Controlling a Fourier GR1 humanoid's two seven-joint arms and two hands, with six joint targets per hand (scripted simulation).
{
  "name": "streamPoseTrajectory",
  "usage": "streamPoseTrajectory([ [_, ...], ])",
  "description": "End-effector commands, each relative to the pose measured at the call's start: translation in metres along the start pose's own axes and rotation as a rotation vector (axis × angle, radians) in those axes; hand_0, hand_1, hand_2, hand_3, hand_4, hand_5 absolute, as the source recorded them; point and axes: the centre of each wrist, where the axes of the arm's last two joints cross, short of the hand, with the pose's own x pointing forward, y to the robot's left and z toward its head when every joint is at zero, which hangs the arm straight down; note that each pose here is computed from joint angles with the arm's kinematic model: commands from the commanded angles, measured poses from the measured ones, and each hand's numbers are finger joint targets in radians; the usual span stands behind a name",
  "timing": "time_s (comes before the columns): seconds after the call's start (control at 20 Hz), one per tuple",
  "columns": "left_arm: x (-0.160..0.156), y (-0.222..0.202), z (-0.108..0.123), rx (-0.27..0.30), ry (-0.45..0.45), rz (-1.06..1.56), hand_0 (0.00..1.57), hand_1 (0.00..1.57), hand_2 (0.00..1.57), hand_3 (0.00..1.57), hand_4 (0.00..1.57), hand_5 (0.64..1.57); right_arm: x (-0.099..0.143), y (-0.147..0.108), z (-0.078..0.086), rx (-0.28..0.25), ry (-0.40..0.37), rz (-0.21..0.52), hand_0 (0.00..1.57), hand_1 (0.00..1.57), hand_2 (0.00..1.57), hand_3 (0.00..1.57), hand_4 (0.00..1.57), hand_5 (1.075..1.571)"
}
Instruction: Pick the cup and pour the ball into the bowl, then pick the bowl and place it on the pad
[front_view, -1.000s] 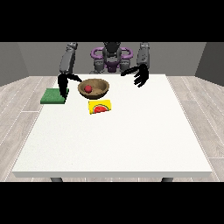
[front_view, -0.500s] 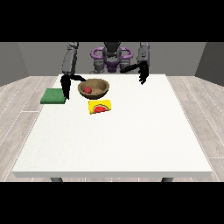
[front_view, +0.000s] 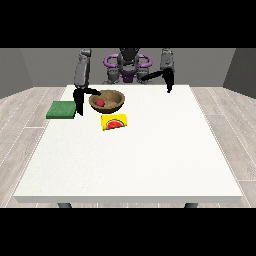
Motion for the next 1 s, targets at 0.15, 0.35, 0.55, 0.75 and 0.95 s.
streamPoseTrajectory([
  [0.15,0.006,0.009,-0.005,-0.027,0.017,0.008,0.0,0.0,0.0,0.0,0.0,1.562,-0.005,0.026,-0.014,-0.033,0.073,-0.07,0.0,0.0,0.0,0.0,0.23,1.532],
  [0.35,-0.026,0.038,0.009,0.005,0.111,-0.007,0.0,0.0,0.0,0.0,0.0,1.564,-0.002,0.064,-0.023,0.007,0.142,-0.062,0.0,0.0,0.0,0.0,0.35,1.546],
  [0.55,-0.02,0.028,0.02,-0.048,0.127,0.017,0.0,0.0,0.0,0.0,0.0,1.564,-0.028,0.062,-0.003,-0.039,0.193,-0.061,0.0,0.0,0.0,0.0,0.37,1.547],
  [0.75,-0.004,0.032,0.003,-0.017,0.046,0.01,0.0,0.0,0.0,0.0,0.0,1.567,-0.054,0.051,0.026,-0.135,0.345,0.103,1.57,1.57,1.57,0.82,0.66,1.57],
  [0.95,-0.019,0.04,0.014,-0.019,0.016,0.006,0.0,0.0,0.0,0.0,0.0,1.568,-0.034,0.044,0.006,-0.148,0.315,0.154,1.57,1.57,1.57,1.57,1.05,1.55],
])
